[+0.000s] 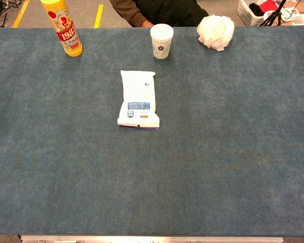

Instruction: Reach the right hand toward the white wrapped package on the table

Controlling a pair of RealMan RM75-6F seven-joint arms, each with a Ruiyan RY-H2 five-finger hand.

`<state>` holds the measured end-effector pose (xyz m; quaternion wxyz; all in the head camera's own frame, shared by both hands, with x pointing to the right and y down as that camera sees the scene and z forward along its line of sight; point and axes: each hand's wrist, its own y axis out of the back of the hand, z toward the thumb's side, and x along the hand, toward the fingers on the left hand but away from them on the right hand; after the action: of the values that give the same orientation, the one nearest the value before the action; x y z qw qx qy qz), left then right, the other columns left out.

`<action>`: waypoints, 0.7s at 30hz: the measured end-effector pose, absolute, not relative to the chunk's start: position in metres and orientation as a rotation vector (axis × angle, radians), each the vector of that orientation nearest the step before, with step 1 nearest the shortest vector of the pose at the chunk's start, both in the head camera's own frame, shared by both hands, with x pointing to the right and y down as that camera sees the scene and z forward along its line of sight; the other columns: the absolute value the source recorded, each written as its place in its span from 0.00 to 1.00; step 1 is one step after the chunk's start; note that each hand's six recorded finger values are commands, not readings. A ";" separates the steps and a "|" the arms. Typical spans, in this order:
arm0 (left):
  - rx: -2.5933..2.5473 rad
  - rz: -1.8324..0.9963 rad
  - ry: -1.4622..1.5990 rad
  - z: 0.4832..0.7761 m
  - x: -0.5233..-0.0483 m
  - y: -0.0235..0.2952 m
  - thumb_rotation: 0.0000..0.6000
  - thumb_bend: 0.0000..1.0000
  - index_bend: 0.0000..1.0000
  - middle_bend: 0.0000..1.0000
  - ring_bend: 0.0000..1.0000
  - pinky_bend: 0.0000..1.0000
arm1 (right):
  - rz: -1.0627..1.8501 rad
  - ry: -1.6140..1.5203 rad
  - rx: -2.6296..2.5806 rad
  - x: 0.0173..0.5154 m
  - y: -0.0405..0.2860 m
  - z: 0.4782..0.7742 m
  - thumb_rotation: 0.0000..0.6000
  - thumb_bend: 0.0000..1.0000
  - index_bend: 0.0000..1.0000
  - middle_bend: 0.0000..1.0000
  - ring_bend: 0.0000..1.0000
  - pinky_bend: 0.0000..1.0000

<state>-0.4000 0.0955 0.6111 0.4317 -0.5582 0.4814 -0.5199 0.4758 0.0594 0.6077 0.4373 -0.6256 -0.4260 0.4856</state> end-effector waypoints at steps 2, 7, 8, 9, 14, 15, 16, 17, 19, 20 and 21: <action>-1.393 -1.296 1.203 0.611 -0.400 0.096 1.00 0.47 0.23 0.24 0.14 0.07 | 1.165 -1.054 -1.589 0.468 0.057 0.609 1.00 0.21 0.00 0.32 0.21 0.26; -1.391 -1.287 1.228 0.607 -0.401 0.098 1.00 0.47 0.23 0.24 0.14 0.07 | 0.997 -1.013 -1.707 0.433 0.049 0.612 1.00 0.22 0.00 0.52 0.47 0.56; -1.389 -1.286 1.235 0.606 -0.402 0.099 1.00 0.47 0.23 0.24 0.14 0.07 | 0.955 -1.002 -1.740 0.424 0.048 0.613 1.00 0.24 0.00 0.60 0.55 0.65; -1.388 -1.287 1.242 0.605 -0.403 0.099 1.00 0.47 0.23 0.24 0.14 0.07 | 0.924 -0.992 -1.765 0.417 0.047 0.614 1.00 0.26 0.00 0.67 0.62 0.72; -1.382 -1.292 1.261 0.602 -0.407 0.102 1.00 0.47 0.23 0.24 0.14 0.07 | 0.757 -0.915 -1.904 0.380 0.049 0.625 1.00 0.45 0.00 0.90 0.92 0.99; -1.382 -1.290 1.264 0.601 -0.407 0.102 1.00 0.47 0.23 0.24 0.14 0.07 | 0.732 -0.899 -1.925 0.374 0.050 0.628 1.00 0.51 0.00 0.93 0.96 1.00; -1.383 -1.288 1.268 0.600 -0.408 0.102 1.00 0.47 0.23 0.24 0.14 0.07 | 0.708 -0.882 -1.944 0.369 0.051 0.630 1.00 0.54 0.00 0.95 0.98 1.00; -1.383 -1.286 1.271 0.600 -0.408 0.102 1.00 0.47 0.23 0.24 0.14 0.07 | 0.677 -0.862 -1.965 0.362 0.053 0.633 1.00 0.61 0.00 0.97 1.00 1.00; -1.385 -1.285 1.275 0.598 -0.408 0.102 1.00 0.47 0.23 0.24 0.14 0.07 | 0.631 -0.841 -1.980 0.353 0.054 0.636 1.00 0.72 0.00 1.00 1.00 1.00; -1.386 -1.284 1.276 0.598 -0.408 0.102 1.00 0.47 0.23 0.24 0.14 0.07 | 0.602 -0.828 -1.987 0.347 0.055 0.638 1.00 0.79 0.00 1.00 1.00 1.00; -1.387 -1.284 1.276 0.598 -0.408 0.102 1.00 0.47 0.23 0.24 0.14 0.07 | 0.582 -0.819 -1.990 0.343 0.056 0.639 1.00 0.83 0.00 1.00 1.00 1.00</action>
<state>-0.4079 0.1019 0.5982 0.4173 -0.5528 0.5083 -0.5118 0.3433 0.0557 0.6391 0.4407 -0.8014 -0.3297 0.2342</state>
